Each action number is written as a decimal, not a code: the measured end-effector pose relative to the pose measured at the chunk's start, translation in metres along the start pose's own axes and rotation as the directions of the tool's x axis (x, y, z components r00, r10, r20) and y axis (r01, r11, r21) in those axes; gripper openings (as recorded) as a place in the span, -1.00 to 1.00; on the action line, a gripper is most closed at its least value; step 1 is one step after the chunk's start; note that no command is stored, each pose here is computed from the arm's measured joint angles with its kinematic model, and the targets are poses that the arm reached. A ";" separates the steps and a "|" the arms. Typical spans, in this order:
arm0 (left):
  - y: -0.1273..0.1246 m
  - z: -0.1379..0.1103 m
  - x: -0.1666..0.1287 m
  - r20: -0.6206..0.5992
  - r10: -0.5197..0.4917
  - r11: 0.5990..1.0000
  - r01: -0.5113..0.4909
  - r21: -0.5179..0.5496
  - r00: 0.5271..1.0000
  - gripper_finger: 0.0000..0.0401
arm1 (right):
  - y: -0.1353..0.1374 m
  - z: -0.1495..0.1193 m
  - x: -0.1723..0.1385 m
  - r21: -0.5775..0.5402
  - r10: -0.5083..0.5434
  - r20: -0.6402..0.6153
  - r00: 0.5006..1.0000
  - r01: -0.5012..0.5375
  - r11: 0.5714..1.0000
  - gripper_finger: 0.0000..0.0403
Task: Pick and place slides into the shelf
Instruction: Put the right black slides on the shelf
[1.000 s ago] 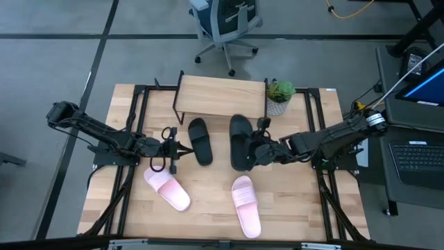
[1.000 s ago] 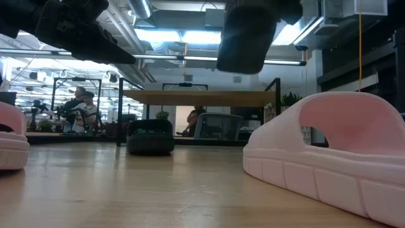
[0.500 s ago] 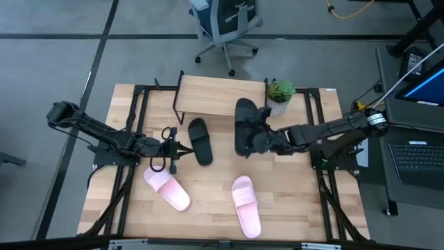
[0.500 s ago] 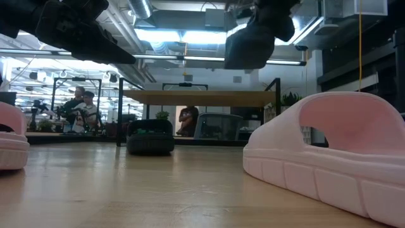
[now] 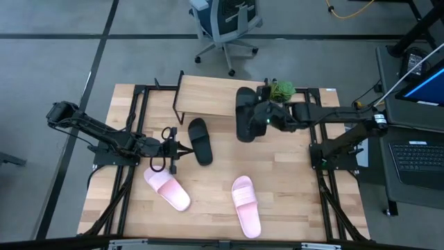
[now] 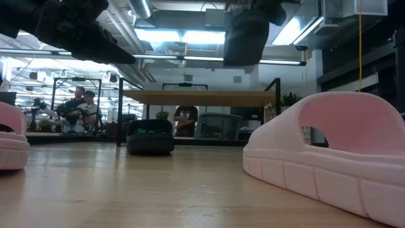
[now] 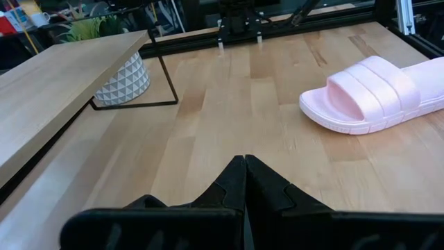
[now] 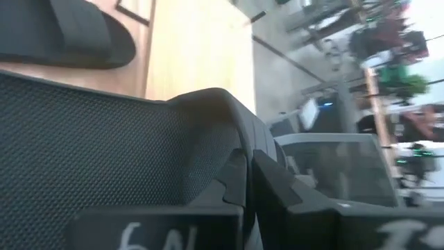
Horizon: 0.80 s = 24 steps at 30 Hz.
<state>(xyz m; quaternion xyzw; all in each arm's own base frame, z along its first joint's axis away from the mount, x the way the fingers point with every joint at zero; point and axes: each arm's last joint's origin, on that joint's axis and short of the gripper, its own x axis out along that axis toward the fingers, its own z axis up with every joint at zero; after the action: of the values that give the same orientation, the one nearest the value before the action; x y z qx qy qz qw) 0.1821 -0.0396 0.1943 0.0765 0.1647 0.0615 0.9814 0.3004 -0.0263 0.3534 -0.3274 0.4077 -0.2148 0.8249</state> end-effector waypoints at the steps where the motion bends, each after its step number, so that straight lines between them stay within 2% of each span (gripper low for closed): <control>1: 0.000 0.000 0.000 0.000 0.000 1.000 0.000 0.000 1.000 -1.00 | -0.003 -0.003 0.003 0.004 0.013 -0.010 1.000 -0.013 1.000 -0.94; 9: 0.000 0.000 0.000 0.000 0.000 1.000 0.000 0.000 1.000 -1.00 | -0.027 -0.021 0.023 0.069 -0.012 -0.080 0.997 0.018 0.997 -0.94; 14: 0.000 0.000 0.000 0.000 0.000 1.000 0.000 0.000 1.000 -1.00 | -0.029 -0.031 0.032 0.078 0.013 -0.109 0.994 -0.004 0.997 -0.94; 20: 0.000 0.000 0.000 0.000 0.001 1.000 -0.001 0.000 1.000 -1.00 | -0.032 -0.031 0.034 0.099 0.017 -0.087 0.996 -0.009 0.995 -0.94; 24: 0.000 0.000 0.000 0.000 0.001 1.000 -0.001 0.000 1.000 -1.00 | -0.031 -0.032 0.034 0.071 0.026 -0.096 0.995 -0.019 0.997 -0.94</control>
<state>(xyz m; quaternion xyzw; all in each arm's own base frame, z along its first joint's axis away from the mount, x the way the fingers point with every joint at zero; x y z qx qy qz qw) 0.1821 -0.0395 0.1944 0.0767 0.1647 0.0618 0.9814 0.2915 -0.0806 0.3432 -0.2831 0.4431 -0.2351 0.8175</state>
